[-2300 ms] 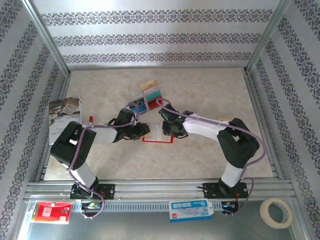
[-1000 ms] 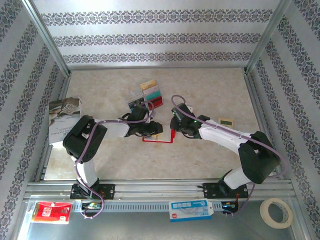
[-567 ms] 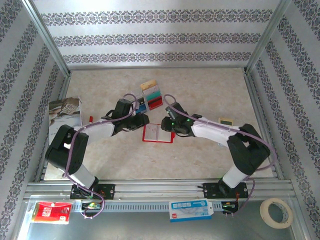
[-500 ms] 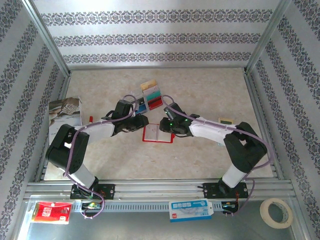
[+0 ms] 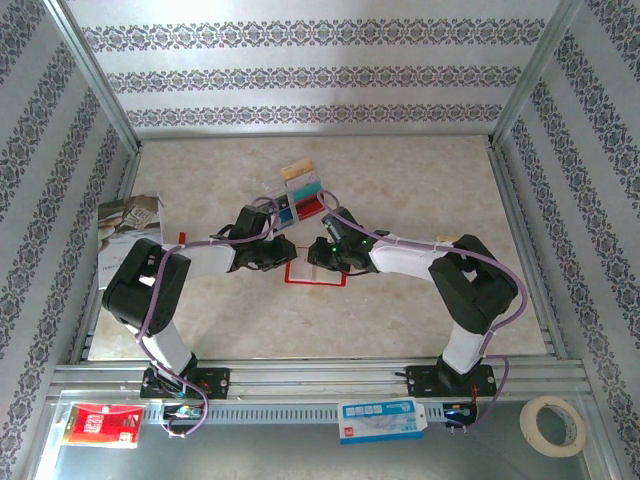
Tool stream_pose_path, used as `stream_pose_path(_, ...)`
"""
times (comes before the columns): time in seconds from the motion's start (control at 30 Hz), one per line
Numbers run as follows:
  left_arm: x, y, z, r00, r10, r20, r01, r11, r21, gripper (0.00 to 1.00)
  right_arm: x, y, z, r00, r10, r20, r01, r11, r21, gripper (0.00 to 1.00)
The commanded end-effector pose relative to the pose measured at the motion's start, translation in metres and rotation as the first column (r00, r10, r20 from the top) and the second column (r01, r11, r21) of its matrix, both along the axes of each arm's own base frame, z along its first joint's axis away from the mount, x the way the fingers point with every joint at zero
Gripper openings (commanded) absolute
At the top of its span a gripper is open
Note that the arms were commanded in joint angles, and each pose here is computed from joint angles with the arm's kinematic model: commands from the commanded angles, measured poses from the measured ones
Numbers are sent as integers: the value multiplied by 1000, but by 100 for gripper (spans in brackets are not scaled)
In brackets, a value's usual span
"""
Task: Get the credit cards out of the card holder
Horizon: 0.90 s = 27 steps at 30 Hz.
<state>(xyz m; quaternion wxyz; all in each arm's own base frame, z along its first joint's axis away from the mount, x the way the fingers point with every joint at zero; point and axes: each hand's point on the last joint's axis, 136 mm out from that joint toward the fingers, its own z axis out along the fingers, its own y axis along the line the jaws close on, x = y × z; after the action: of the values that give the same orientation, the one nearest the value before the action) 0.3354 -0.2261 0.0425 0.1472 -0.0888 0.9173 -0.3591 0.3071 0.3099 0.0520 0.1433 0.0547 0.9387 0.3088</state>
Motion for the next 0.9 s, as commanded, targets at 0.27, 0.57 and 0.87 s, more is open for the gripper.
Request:
stream_pose_path(0.27, -4, 3, -12, 1000, -20, -20, 21, 998, 66, 13, 5, -4, -10, 998, -40, -38, 40, 999, 13, 20)
stream_pose_path(0.57, -9, 1, -21, 999, -28, -42, 31, 997, 68, 10, 5, -2, -14, 998, -36, -46, 37, 999, 19, 19)
stream_pose_path(0.87, -12, 3, -26, 998, -27, -63, 32, 996, 80, 10, 6, -3, -17, 998, -41, -55, 43, 999, 34, 18)
